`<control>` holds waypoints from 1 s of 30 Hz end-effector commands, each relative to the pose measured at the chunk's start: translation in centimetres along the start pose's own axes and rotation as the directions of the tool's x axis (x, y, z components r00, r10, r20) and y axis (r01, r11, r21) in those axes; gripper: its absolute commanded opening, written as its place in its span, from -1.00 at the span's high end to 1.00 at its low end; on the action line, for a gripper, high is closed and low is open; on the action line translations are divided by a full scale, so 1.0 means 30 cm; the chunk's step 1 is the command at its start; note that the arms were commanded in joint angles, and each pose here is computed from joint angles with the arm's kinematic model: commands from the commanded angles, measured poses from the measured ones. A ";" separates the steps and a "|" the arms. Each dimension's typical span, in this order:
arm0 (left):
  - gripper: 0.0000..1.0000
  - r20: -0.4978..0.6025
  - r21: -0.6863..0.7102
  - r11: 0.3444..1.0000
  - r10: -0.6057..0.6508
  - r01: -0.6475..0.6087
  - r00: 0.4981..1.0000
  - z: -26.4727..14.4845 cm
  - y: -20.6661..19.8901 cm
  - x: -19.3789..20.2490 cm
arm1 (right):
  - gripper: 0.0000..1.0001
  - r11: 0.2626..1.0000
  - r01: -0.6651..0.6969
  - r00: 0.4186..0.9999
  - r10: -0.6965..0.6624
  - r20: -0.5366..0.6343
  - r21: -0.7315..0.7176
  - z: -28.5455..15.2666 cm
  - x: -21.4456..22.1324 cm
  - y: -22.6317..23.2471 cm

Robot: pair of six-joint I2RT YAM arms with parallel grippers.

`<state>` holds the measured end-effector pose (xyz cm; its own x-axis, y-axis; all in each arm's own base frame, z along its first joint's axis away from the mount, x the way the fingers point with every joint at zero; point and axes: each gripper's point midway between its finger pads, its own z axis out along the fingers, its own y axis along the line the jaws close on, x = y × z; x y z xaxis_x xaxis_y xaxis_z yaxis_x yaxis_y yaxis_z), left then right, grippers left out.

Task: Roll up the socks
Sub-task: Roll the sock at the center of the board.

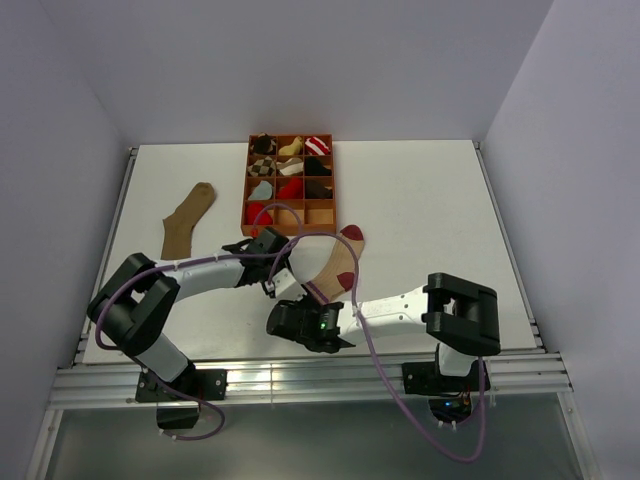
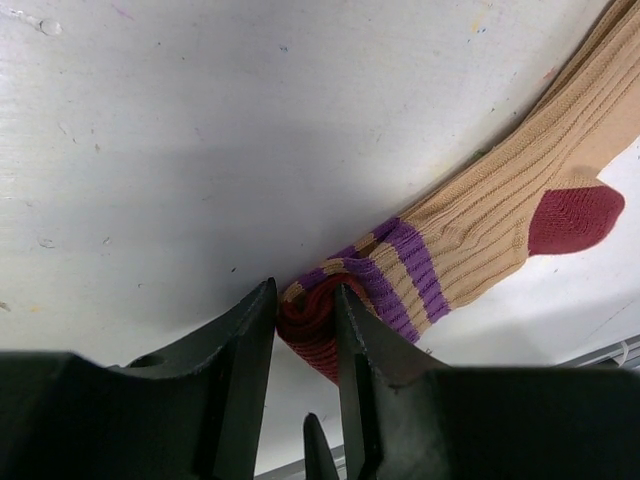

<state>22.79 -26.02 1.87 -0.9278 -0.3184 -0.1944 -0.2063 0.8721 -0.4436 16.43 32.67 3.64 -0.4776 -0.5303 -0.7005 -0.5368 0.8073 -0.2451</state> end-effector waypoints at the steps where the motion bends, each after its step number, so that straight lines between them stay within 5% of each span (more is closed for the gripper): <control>1: 0.28 -0.055 -0.204 0.978 0.040 -0.050 0.998 0.029 0.179 0.066 | 0.09 0.999 -0.031 0.996 0.029 0.082 0.021 -0.046 -0.109 -0.034; 24: 0.29 -0.066 -0.212 0.976 0.043 -0.056 0.997 0.026 0.178 0.079 | 0.07 0.999 0.021 1.000 -0.020 -0.004 0.035 0.056 0.027 -0.019; 30: 0.29 -0.067 -0.216 0.975 0.035 -0.049 0.997 0.024 0.173 0.077 | 0.31 1.000 0.012 0.998 -0.010 -0.064 0.022 0.089 0.125 -0.007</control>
<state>22.75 -26.03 1.83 -0.9294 -0.3102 -0.2000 -0.2033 0.8825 -0.4240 17.45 31.88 1.60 -0.4663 -0.5652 -0.6805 -0.5246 0.7961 -0.3018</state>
